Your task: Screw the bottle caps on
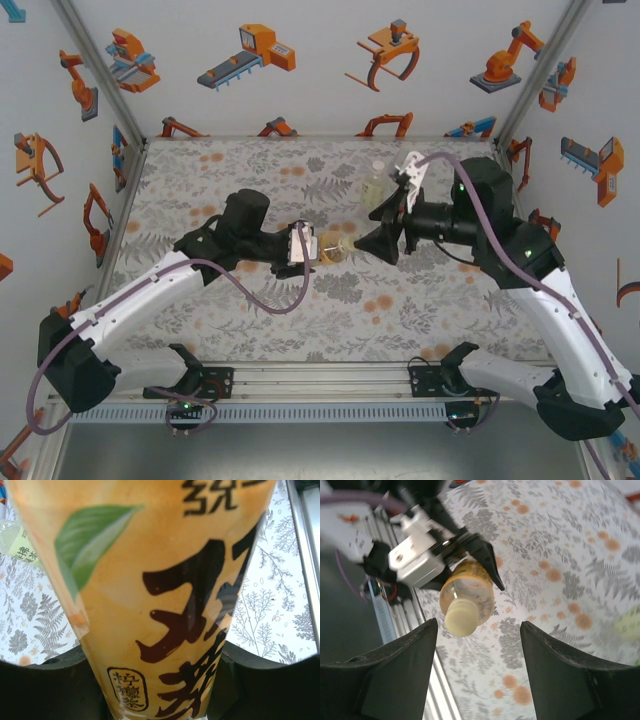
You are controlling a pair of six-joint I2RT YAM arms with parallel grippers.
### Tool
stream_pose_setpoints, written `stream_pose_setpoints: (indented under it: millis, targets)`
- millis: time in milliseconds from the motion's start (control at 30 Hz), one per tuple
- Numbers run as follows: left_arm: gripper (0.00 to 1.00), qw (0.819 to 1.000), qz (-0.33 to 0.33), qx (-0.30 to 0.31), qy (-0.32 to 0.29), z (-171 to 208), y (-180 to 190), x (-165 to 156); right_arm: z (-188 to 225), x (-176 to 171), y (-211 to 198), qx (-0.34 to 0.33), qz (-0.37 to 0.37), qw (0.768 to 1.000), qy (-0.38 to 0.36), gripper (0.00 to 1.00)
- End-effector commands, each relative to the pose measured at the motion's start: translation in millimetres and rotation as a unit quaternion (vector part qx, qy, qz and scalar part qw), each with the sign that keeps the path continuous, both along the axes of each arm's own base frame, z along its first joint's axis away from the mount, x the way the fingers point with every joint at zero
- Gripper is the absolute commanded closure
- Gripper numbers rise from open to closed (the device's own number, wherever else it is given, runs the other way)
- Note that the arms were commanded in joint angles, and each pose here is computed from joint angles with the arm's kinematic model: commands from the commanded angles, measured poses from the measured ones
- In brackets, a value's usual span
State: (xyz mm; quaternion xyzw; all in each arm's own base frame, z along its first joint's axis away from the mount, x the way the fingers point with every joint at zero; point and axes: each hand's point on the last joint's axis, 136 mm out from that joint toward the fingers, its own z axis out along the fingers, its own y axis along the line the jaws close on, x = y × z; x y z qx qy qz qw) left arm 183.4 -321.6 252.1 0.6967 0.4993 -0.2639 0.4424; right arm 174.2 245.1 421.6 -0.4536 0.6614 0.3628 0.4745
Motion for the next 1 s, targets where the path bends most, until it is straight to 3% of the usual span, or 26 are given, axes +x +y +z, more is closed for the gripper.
stream_pose_setpoints:
  millis: [0, 300, 700, 967]
  targets:
    - [1.0, 0.999, -0.023, -0.008, 0.032, 0.0, -3.9, -9.2, 9.0, -32.3, 4.9, 0.0, 0.122, 0.981, -0.149, 0.37]
    - [1.0, 0.998, -0.042, -0.001, 0.045, -8.4, -9.9, -14.8, -5.0, -35.5, 7.2, -0.031, 0.158, 0.972, -0.172, 0.38]
    - [1.0, 0.998, -0.046, 0.0, 0.043, -4.3, -15.8, -13.4, -24.5, -32.8, 12.9, -0.04, 0.174, 0.97, -0.163, 0.53]
    - [1.0, 0.998, -0.046, 0.0, 0.042, -3.8, -17.5, -14.4, -37.3, -30.3, 14.8, -0.051, 0.171, 0.972, -0.153, 0.54]
